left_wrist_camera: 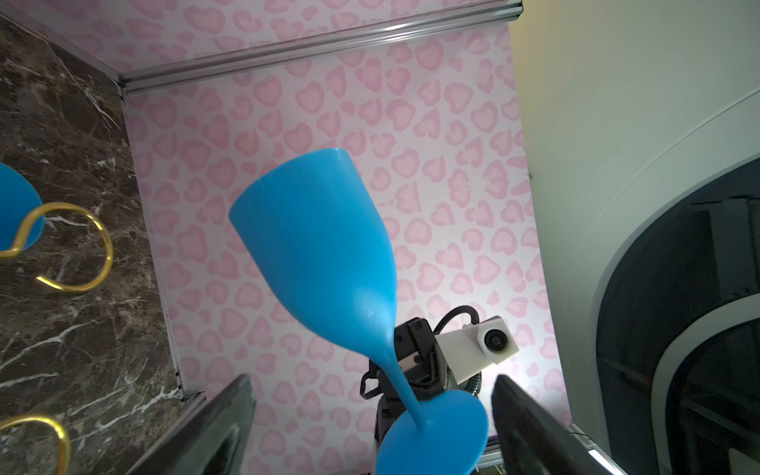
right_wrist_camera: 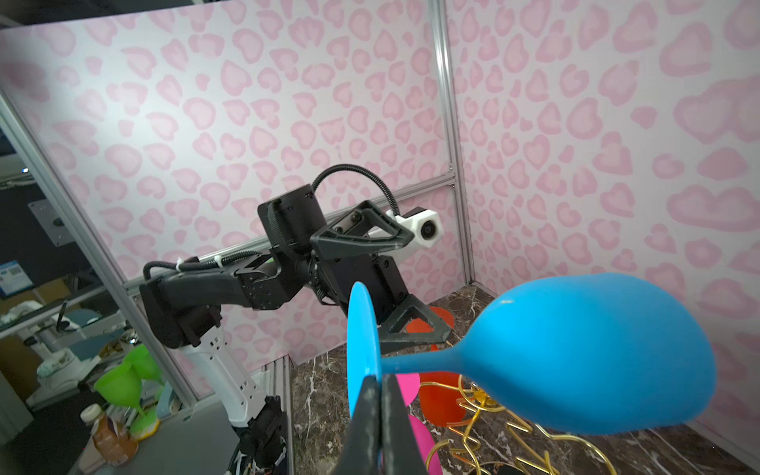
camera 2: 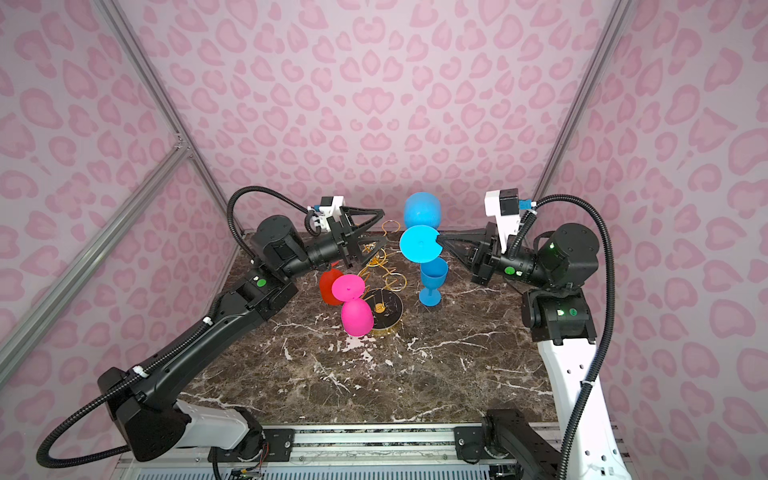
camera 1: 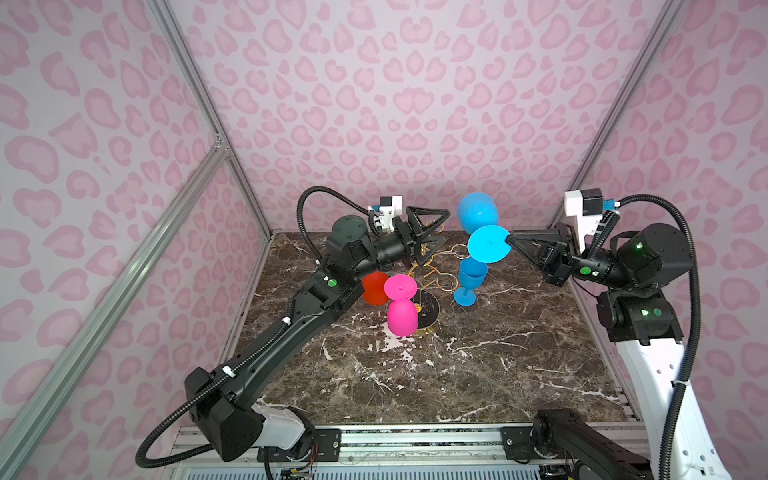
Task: Take the wine glass off the wine glass rack
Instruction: Pick up the wine glass from the wine glass rack.
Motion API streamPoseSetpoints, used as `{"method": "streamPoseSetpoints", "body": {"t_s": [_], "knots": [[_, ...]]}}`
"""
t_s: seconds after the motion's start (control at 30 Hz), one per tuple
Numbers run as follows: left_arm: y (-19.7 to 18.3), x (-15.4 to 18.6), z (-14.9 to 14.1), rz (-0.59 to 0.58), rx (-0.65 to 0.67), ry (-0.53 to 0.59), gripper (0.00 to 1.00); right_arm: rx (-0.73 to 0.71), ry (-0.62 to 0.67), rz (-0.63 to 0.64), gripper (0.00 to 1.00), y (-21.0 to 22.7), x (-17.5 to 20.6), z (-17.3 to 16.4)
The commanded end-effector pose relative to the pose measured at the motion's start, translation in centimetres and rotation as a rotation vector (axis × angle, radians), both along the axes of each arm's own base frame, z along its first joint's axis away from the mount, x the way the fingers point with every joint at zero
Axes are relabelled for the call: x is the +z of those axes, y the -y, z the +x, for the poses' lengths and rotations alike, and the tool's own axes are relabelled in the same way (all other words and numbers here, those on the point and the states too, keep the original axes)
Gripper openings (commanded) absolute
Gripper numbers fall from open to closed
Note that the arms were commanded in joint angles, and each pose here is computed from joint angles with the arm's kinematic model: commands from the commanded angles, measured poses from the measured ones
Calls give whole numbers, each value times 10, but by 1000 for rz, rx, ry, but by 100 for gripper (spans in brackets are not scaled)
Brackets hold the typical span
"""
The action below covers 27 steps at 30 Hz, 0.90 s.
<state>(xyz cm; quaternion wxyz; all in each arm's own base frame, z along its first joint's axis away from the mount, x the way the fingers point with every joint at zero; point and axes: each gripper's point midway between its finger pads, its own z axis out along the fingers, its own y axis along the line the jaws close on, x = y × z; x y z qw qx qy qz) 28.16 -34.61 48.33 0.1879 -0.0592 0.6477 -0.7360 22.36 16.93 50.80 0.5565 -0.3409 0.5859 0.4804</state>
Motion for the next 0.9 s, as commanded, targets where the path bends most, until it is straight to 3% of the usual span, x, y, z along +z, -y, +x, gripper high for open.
{"method": "streamPoseSetpoints", "body": {"t_s": [0.0,0.57,0.87], "knots": [[2,35,-20,-97,-92,61,91,43,144,-60,0,-5,-4,-5],[34,16,-39,-32,-224,89,78,45,315,-138,0,-11,-13,0],[46,4,-39,-7,-247,95,56,67,340,-156,0,-18,-19,-5]]}}
